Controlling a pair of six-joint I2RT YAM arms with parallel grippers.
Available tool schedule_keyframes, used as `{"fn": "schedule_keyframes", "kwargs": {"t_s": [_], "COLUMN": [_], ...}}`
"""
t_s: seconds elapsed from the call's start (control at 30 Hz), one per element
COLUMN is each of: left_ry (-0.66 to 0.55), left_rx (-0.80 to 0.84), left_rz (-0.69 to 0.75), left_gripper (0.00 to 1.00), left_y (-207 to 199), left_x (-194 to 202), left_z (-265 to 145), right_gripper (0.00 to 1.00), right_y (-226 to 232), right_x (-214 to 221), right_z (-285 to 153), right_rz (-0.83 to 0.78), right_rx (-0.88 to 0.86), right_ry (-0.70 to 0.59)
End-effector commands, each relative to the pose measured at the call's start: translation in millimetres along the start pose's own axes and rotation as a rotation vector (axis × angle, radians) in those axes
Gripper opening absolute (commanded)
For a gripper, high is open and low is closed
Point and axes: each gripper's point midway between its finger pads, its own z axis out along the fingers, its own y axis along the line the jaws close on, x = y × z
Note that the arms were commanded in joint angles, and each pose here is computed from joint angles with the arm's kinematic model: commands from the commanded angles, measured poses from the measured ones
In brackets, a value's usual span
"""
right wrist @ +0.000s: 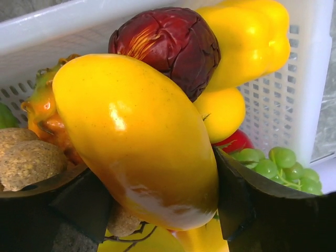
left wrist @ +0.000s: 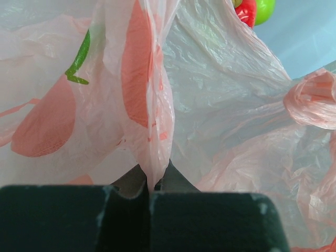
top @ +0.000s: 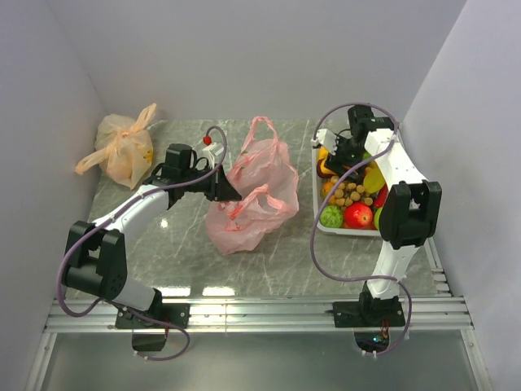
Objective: Place the fake fruits into the plastic bag and tie a complex knot
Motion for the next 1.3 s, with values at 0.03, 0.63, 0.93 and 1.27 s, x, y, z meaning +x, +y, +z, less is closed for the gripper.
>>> {"fn": "schedule_keyframes", "kwargs": {"t_s": [0.03, 0.63, 0.93, 1.27], "left_ry": [-0.013, -0.128, -0.227, -0.346], "left_rx": [0.029, 0.084, 0.201, 0.223], "left_rz": [0.054, 0.097, 0.054, -0.047], "left_gripper": [0.0, 0.0, 0.0, 0.0], "left_y": [-10, -23, -38, -20], "left_x": [-10, -20, -34, -38], "left_z": [-1, -5, -10, -19], "right_gripper": [0.44, 0.27, 0.26, 0.46], "right_y": [-19, 8, 118, 215], "right_x": [-22, -179, -270, -245], "right_z": [-41, -207, -147, -6], "right_rz": [-0.018, 0.329, 0.32, 0.302], "right_rx": [0.118, 0.122, -0.146, -0.312], "right_ry": [-0.078, -0.77, -0.871, -0.456]}}
